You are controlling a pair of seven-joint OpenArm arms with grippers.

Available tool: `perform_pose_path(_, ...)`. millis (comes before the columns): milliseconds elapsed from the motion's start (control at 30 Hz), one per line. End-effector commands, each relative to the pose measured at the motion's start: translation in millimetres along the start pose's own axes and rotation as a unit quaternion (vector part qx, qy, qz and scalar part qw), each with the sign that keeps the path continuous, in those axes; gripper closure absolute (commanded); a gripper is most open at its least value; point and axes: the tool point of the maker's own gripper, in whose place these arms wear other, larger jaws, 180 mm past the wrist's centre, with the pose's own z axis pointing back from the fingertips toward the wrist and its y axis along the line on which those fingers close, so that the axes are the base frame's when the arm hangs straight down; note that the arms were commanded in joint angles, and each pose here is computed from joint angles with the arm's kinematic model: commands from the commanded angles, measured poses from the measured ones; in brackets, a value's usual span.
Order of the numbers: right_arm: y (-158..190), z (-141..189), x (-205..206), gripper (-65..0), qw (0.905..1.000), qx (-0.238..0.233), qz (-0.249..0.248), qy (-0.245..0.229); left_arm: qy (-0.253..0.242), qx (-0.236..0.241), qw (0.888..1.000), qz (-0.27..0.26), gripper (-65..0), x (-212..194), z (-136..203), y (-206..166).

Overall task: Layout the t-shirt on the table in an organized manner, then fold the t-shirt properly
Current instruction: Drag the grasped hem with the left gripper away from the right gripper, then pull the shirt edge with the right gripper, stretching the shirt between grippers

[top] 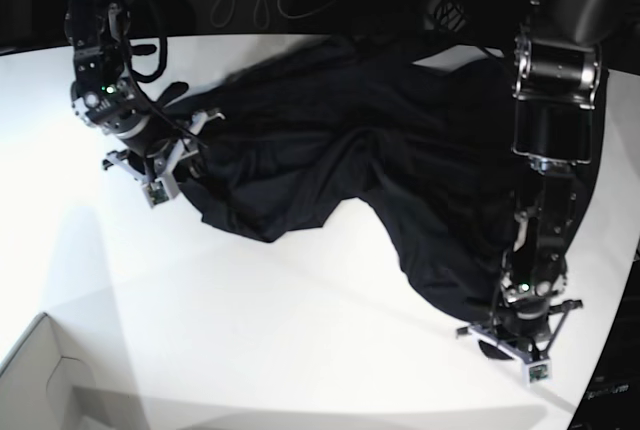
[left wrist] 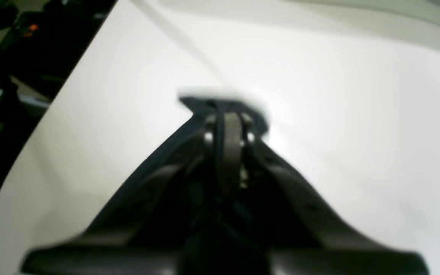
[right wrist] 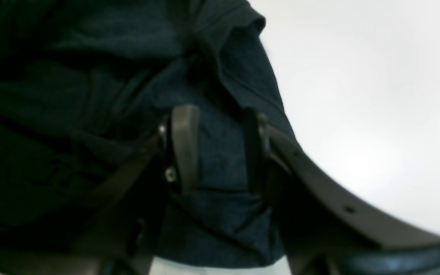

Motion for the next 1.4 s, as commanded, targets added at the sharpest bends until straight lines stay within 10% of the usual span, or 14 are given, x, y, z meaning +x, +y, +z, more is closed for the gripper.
perform_pose_path(0,-4,3,15,-20.2,0.9997,-0.002,0.006,-0.024,-0.031,0.008,0.999,0.006,0.0,26,1,4)
perform_pose_path(800,16,13,58,-20.6,0.9962,0.015,0.033,-0.079,-0.095,0.078,0.992,0.025,0.0,122,-45,57)
perform_pose_path(1367,81,-87,109,-31.8,0.9798,0.112,0.161,-0.039,-0.014,0.103,0.995,-0.013,-0.1,15,-48,88)
